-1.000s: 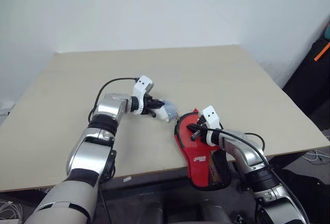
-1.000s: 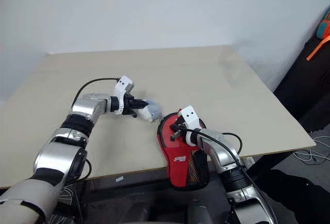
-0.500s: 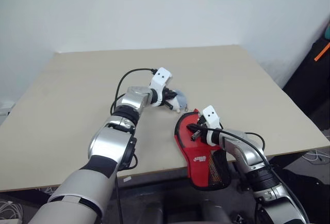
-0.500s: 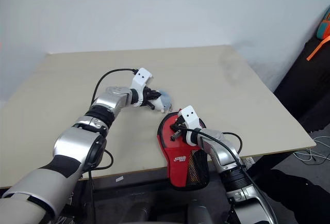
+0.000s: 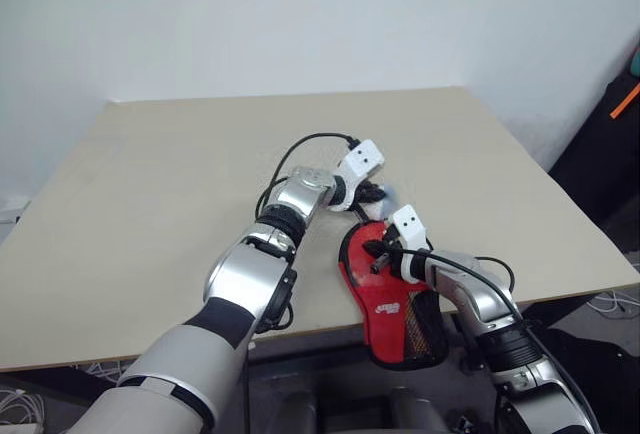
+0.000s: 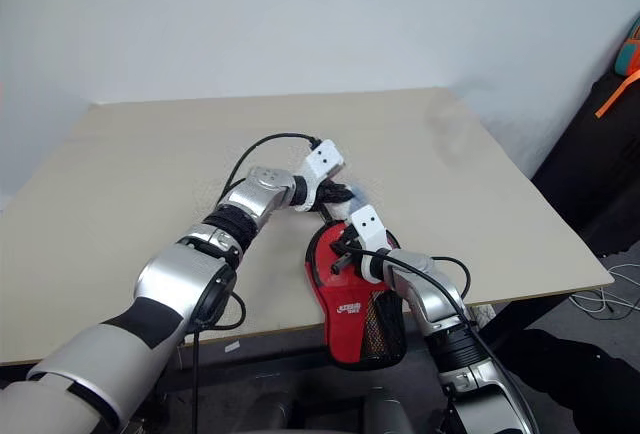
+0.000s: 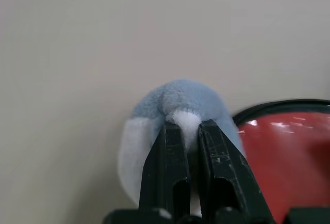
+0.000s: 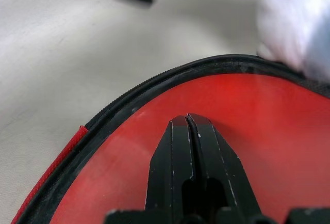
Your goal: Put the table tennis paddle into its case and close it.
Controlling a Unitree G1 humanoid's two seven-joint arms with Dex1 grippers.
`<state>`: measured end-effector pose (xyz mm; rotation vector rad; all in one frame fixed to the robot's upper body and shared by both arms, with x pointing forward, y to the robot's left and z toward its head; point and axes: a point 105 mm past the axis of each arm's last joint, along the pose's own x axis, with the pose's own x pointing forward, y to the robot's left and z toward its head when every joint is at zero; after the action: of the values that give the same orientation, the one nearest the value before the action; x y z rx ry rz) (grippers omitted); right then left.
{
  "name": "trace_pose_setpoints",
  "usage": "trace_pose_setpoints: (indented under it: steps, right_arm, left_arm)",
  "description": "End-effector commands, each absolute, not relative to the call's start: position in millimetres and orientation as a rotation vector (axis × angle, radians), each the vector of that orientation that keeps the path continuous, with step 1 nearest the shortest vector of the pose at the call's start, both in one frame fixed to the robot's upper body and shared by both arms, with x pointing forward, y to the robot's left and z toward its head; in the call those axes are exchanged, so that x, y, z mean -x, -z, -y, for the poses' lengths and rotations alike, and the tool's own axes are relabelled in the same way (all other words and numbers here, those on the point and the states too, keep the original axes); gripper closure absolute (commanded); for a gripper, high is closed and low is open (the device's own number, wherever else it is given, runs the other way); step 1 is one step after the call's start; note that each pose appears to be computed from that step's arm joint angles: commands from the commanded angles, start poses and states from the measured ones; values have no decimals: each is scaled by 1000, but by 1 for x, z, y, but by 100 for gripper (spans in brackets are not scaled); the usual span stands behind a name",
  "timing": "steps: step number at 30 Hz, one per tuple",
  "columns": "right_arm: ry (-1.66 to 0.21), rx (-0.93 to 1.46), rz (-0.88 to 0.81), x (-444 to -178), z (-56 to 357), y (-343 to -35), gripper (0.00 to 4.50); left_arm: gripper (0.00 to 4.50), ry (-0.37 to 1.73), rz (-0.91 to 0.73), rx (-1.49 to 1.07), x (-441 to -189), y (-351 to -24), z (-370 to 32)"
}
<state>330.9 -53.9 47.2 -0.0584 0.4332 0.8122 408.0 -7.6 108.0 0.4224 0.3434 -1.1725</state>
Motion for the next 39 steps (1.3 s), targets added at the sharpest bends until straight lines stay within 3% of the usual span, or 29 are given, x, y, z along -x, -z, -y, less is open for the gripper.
trace_pose_setpoints:
  steps: [1, 6, 9, 16, 26, 38, 39]
  right_arm:
    - [-808, 67, -510, -323, 57, -30, 450]
    - [-810, 66, -512, -323, 56, -30, 450]
    - [-813, 67, -514, -322, 56, -29, 450]
    - [-822, 70, -518, -320, 55, -28, 450]
    - [-840, 73, -522, -319, 51, -27, 450]
    - [-872, 79, -530, -315, 47, -26, 450]
    - [-873, 84, -529, -315, 48, -28, 450]
  left_arm:
    - [447, 1317, -320, -471, -392, -107, 21]
    - [447, 1339, -336, -474, -387, -101, 20]
    - [373, 1332, -338, -463, -388, -101, 19]
    - [128, 1316, -324, -430, -392, -109, 14]
    - [128, 1145, -237, -439, -418, -135, -11]
    - [128, 907, -33, -196, -451, -216, -31]
    - [145, 909, -23, -200, -451, -220, -35]
